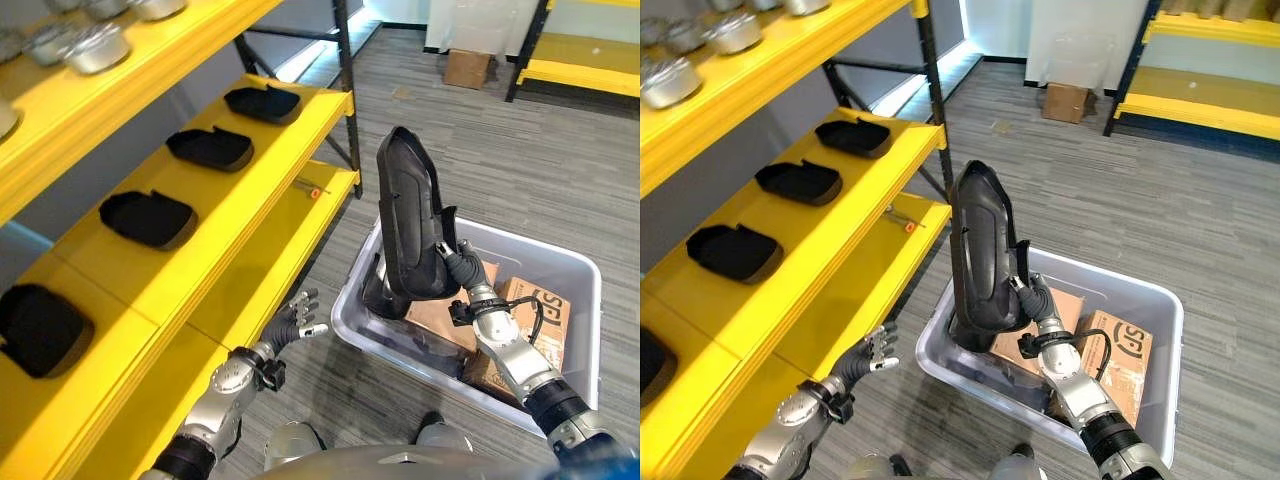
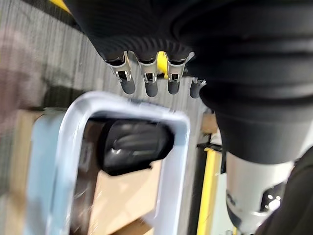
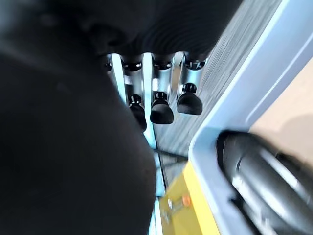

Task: Move parts from the plastic box to the shelf.

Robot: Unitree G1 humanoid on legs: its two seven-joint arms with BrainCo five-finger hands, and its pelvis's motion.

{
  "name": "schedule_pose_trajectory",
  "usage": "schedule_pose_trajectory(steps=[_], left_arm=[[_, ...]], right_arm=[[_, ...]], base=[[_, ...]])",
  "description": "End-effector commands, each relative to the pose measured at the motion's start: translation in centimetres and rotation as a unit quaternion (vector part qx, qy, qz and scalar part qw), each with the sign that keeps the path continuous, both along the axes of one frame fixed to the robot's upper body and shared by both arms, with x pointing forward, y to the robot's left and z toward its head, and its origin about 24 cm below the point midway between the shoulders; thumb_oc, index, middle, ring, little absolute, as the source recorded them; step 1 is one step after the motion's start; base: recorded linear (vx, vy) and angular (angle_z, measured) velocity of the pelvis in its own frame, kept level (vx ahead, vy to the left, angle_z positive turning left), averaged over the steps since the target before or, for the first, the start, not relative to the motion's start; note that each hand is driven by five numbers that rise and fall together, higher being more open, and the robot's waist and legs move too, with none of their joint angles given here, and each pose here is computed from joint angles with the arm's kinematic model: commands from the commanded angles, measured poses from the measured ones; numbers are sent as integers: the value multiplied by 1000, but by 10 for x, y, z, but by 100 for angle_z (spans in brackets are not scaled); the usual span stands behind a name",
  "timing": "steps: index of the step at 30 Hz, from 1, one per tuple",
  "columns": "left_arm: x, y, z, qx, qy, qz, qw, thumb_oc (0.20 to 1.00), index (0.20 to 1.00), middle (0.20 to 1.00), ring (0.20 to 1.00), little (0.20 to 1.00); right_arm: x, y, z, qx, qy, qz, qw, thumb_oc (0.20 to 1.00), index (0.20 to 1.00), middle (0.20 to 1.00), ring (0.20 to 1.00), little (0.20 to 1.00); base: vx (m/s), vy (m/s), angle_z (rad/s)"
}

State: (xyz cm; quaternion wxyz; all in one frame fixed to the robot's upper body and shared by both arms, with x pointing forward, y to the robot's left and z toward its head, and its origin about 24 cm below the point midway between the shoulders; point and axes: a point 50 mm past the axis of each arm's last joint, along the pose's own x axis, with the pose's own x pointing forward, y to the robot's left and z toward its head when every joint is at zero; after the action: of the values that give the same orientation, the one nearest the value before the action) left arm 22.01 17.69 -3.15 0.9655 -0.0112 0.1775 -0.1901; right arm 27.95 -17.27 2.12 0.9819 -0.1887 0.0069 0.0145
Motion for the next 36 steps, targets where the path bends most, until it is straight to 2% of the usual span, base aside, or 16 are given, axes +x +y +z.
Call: schedule_pose_trajectory(steps=[1, 8, 16, 22, 24, 30, 36], left_arm=[[-2, 3, 6, 6, -26, 9, 1000, 1000, 1000, 1000, 1000, 1000], [0, 2, 10, 29, -29, -3, 999, 1000, 1000, 1000, 1000, 1000], [-7, 0, 14, 21, -49, -10, 999, 1000, 1000, 1000, 1000, 1000], [-10, -6, 11, 15, -52, -27, 998, 1000, 1000, 1000, 1000, 1000], [-5, -11, 12, 20, -60, -56, 996, 1000, 1000, 1000, 1000, 1000], [10, -19, 18, 33, -65, -81, 994, 1000, 1000, 1000, 1000, 1000], [11, -30, 12, 32, -49, -79, 995, 1000, 1000, 1000, 1000, 1000]], right_arm=[[22, 29, 50, 42, -117, 51, 991, 200, 200, 200, 200, 200], [22, 40, 53, 68, -113, 66, 989, 200, 200, 200, 200, 200], [21, 73, 66, 95, -106, 137, 980, 200, 200, 200, 200, 200], [17, 77, 64, 108, -95, 140, 980, 200, 200, 200, 200, 200], [15, 70, 59, 113, -100, 118, 981, 200, 200, 200, 200, 200], [10, 58, 51, 126, -99, 97, 982, 200, 200, 200, 200, 200], [16, 65, 51, 122, -89, 112, 982, 200, 200, 200, 200, 200]], base=[[-47, 429, 69], [-37, 318, 54], [-159, 371, 44], [-121, 238, 33], [-127, 270, 67], [-48, -7, 104], [68, -125, 0]])
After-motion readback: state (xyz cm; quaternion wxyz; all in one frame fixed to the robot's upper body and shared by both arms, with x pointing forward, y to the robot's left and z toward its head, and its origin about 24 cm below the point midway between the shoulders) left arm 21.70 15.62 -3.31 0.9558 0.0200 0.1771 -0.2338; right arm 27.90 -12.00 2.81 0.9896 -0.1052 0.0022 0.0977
